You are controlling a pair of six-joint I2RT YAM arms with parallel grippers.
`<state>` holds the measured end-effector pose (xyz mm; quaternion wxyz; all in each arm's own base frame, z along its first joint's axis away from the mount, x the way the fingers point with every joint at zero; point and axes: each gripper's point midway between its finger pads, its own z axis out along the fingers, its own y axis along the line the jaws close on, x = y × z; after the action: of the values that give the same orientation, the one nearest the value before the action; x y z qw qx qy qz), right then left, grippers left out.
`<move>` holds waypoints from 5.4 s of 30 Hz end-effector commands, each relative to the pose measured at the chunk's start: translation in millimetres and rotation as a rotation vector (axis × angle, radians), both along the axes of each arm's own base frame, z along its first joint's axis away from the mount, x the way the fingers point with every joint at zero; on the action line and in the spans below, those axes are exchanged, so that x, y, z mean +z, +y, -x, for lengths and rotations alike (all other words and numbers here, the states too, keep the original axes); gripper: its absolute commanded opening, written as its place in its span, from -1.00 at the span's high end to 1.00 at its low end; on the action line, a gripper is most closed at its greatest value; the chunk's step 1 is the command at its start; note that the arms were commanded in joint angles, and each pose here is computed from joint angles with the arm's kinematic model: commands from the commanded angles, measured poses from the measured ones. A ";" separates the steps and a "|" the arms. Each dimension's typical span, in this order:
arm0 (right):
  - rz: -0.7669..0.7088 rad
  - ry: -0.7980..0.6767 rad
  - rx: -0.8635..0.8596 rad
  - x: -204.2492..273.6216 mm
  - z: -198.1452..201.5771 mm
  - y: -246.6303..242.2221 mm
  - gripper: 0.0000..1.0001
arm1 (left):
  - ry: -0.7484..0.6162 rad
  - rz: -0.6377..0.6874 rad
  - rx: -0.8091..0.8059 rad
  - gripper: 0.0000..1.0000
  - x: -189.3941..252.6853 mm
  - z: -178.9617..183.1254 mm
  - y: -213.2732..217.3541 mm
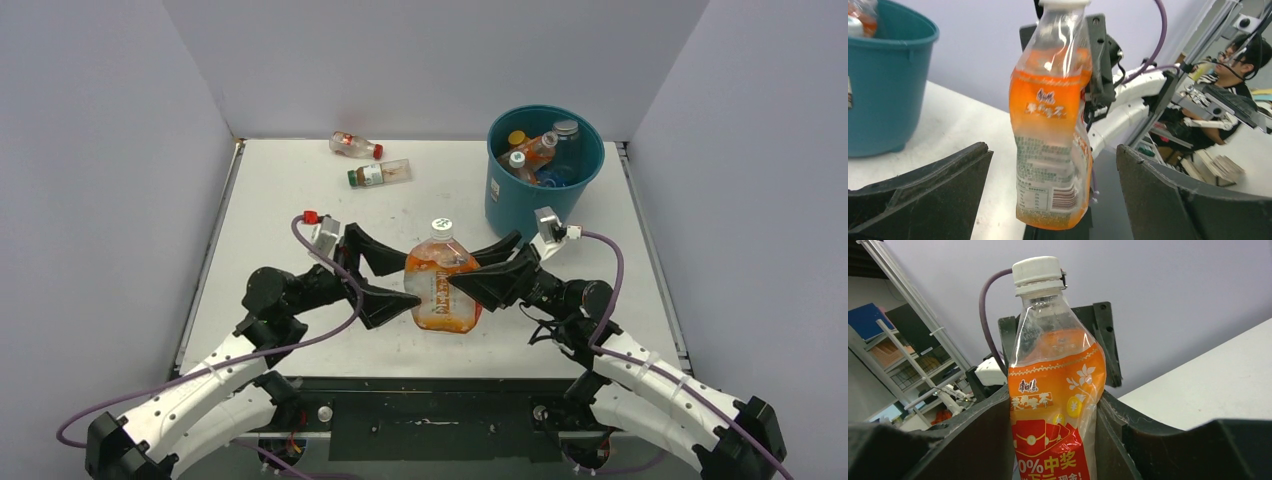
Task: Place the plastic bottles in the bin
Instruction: Place the plastic bottle in the trash bin.
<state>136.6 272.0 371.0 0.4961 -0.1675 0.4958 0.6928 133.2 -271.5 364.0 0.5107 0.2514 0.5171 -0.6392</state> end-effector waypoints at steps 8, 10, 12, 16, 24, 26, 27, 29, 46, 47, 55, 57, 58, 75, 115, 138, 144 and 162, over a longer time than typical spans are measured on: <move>-0.131 -0.063 0.084 32.3 14.4 0.3 0.57 | -0.038 0.013 -0.240 -0.15 14.1 31.1 -13.4; -0.104 -0.055 0.073 29.8 11.0 3.3 0.46 | -0.033 0.013 -0.234 0.12 14.1 29.8 -13.8; -0.068 -0.051 0.053 27.7 7.8 5.1 0.15 | -0.041 0.017 -0.224 0.29 15.6 28.8 -13.2; 0.064 -0.037 -0.015 21.9 -1.1 6.2 -0.43 | -0.060 0.019 -0.155 0.67 17.3 20.3 -11.1; 0.363 -0.109 -0.260 46.7 -24.7 -18.0 -0.98 | -0.082 -0.144 0.100 1.00 -7.3 -20.3 -5.1; 0.432 -0.108 -0.311 53.8 -37.0 -19.8 -0.97 | -0.123 -0.210 0.167 1.00 -12.5 -29.9 -1.6; 0.462 -0.097 -0.337 58.1 -43.9 -20.6 -0.93 | -0.133 -0.238 0.195 1.00 -16.5 -34.4 0.1; 0.534 -0.070 -0.383 58.7 -58.4 -20.9 -0.86 | -0.157 -0.279 0.245 1.00 -24.1 -41.4 3.2; 0.708 -0.084 -0.458 48.3 -74.9 32.8 -0.77 | -0.166 -0.343 0.309 1.00 -50.7 -49.3 4.6; 0.723 -0.091 -0.463 47.2 -72.6 37.2 -0.75 | -0.165 -0.342 0.308 1.00 -50.4 -49.3 4.6; 0.721 -0.074 -0.501 41.4 -75.8 48.8 -0.16 | -0.170 -0.328 0.297 1.00 -49.8 -45.4 4.4; 0.711 -0.066 -0.512 40.4 -77.8 49.4 -0.11 | -0.173 -0.325 0.295 1.00 -49.3 -44.1 4.5; 0.707 -0.066 -0.518 40.2 -79.0 49.8 -0.07 | -0.175 -0.323 0.295 1.00 -49.3 -43.7 4.9; 0.708 -0.231 -1.091 154.3 -104.3 -91.6 0.89 | -0.189 -0.176 0.539 -0.92 -26.2 -56.7 45.9; 0.643 -0.427 -1.207 93.8 -262.3 -236.2 0.90 | -0.139 -0.139 0.458 -0.93 -36.3 -45.5 35.5; 0.709 -0.157 -1.015 -37.3 -257.2 -221.8 0.89 | -0.134 -0.127 0.419 -0.92 -34.4 -41.0 30.4; 0.739 -0.094 -1.046 -65.4 -248.6 -227.5 0.89 | -0.131 -0.125 0.415 -0.92 -34.8 -40.4 30.0; 0.531 -0.120 -1.195 34.6 -229.8 -236.3 0.89 | -0.119 -0.129 0.409 -0.93 -37.0 -41.2 27.9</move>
<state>359.5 35.0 357.8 0.7493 -0.0498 0.6494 0.1201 176.9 -242.6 311.5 0.6299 0.2139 0.5887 -0.4591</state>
